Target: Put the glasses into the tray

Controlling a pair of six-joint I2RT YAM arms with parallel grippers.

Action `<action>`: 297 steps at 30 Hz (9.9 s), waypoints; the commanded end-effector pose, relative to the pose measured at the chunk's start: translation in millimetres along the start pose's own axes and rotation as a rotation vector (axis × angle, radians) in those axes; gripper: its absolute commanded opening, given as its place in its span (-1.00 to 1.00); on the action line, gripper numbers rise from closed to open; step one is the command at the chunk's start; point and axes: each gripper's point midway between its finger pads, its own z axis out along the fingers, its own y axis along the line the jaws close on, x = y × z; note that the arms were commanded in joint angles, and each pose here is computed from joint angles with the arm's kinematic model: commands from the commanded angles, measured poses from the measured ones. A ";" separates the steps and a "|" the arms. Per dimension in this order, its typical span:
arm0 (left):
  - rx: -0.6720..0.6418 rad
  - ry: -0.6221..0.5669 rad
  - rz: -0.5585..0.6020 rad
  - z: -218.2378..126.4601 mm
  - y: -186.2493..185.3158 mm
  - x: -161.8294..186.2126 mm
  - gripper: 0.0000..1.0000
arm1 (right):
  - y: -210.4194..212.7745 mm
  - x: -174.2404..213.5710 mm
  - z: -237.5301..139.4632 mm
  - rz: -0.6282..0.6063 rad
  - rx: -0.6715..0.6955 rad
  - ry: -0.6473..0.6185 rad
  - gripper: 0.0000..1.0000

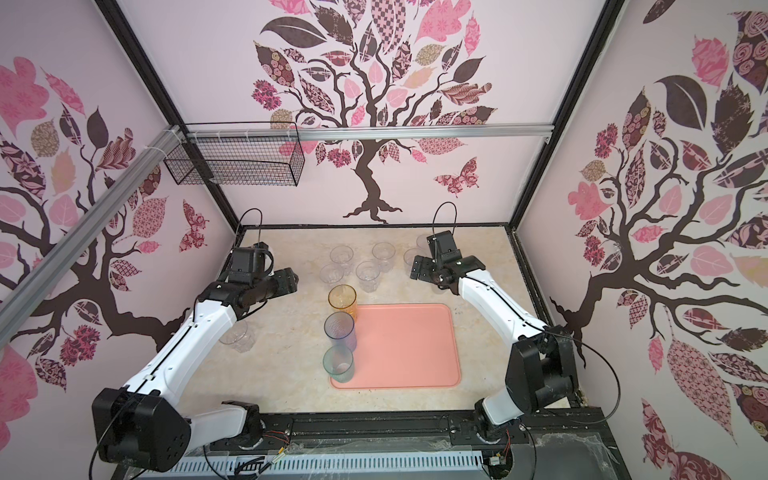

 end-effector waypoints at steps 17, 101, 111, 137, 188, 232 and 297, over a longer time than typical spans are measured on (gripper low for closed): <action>0.103 0.087 -0.054 37.4 -14.6 19.8 0.50 | 14.3 -47.2 97.6 -0.072 0.175 0.068 0.99; 0.220 0.155 -0.001 40.4 -39.0 42.1 0.56 | 112.9 128.4 8.8 -0.230 -0.031 0.206 0.65; 0.211 0.158 0.006 42.1 -37.9 43.8 0.56 | 123.5 135.7 30.5 -0.266 0.001 0.192 0.66; 0.195 0.150 0.007 42.7 -35.5 42.3 0.55 | 136.2 144.3 56.9 -0.302 0.014 0.222 0.84; 0.257 -0.166 0.464 21.9 -138.0 -34.6 0.70 | 105.1 -61.5 113.0 -0.071 0.009 0.048 -0.08; 0.342 -0.021 0.410 30.6 -168.0 -38.3 0.62 | 104.1 -106.3 99.3 -0.165 0.046 -0.047 -0.94; 0.284 -0.084 0.561 -89.4 -112.4 87.2 0.71 | 82.4 220.1 -14.0 -0.426 0.021 0.470 -0.79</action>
